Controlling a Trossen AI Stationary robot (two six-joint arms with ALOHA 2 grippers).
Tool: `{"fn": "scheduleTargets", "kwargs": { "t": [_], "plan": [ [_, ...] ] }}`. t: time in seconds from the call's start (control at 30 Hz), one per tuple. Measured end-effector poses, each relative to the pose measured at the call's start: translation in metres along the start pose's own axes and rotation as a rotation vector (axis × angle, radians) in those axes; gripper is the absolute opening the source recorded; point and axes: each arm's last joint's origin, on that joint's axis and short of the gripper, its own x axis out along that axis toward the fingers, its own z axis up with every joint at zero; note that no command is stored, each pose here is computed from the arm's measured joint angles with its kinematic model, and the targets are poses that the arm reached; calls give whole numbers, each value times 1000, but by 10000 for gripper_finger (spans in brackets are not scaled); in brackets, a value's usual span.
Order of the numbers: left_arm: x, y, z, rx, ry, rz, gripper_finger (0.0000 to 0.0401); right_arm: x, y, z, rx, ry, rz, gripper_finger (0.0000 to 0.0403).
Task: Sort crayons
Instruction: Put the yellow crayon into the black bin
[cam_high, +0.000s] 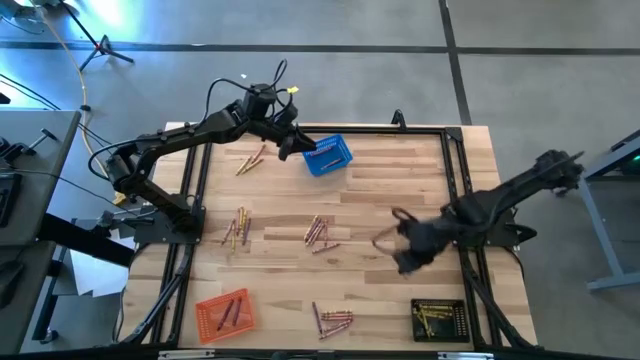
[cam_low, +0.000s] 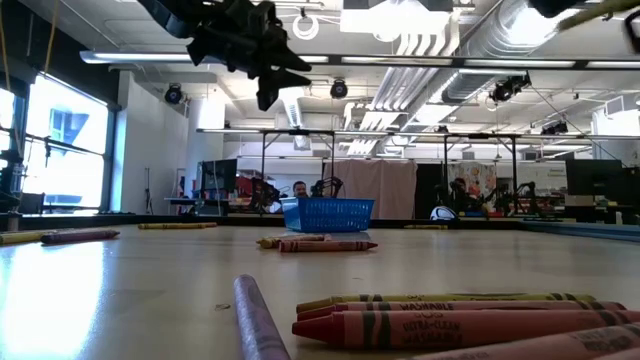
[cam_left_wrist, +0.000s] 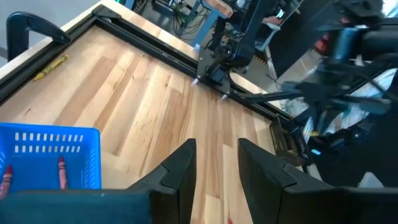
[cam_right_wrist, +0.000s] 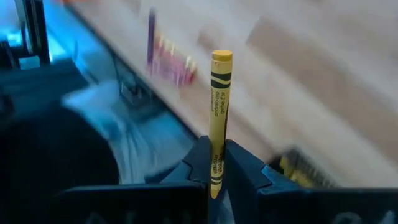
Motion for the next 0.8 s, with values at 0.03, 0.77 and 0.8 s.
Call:
{"fn": "scheduleTargets", "kwargs": {
  "t": [0.03,0.77,0.8],
  "plan": [
    [0,0,0,7,4,1,103,2,3,-8,-11,22,-3,19],
    [0,0,-1,31,7,5,103,81,-28,-115,30,213,-454,24],
    [0,0,-1,31,7,5,103,83,-30,-115,45,203,-473,27]
  ]
}}
